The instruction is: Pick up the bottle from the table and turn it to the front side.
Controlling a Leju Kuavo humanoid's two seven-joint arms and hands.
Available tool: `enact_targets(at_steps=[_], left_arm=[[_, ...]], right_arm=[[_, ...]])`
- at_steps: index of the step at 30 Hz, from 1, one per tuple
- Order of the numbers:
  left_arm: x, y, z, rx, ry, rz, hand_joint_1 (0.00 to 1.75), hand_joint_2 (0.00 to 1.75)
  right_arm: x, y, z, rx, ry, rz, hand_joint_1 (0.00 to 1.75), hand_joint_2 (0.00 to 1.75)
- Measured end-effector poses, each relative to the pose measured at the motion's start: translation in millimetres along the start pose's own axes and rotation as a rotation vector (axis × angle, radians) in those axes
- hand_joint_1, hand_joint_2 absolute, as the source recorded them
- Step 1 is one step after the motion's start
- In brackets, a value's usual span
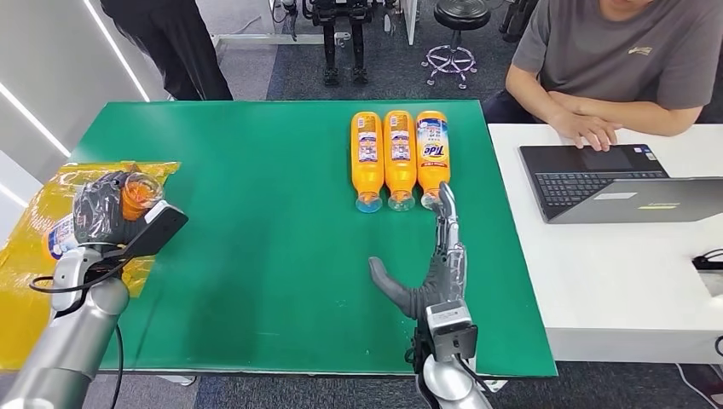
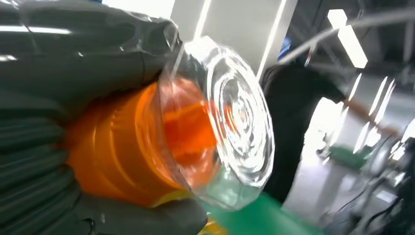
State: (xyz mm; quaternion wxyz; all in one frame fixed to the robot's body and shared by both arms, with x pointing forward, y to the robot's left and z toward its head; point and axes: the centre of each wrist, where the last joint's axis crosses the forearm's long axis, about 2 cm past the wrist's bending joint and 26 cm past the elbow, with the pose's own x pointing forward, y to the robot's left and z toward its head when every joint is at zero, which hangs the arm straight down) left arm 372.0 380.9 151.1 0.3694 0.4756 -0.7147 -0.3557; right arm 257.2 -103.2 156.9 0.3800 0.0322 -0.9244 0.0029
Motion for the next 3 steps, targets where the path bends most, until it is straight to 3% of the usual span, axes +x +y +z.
enact_targets(at_steps=[3], left_arm=[[-10.8,-5.7,7.8,-0.060,0.005,-0.031,1.75,1.75]], right_arm=[[0.0,0.1,-0.1,-0.001,0.001,-0.007,0.00,1.75]])
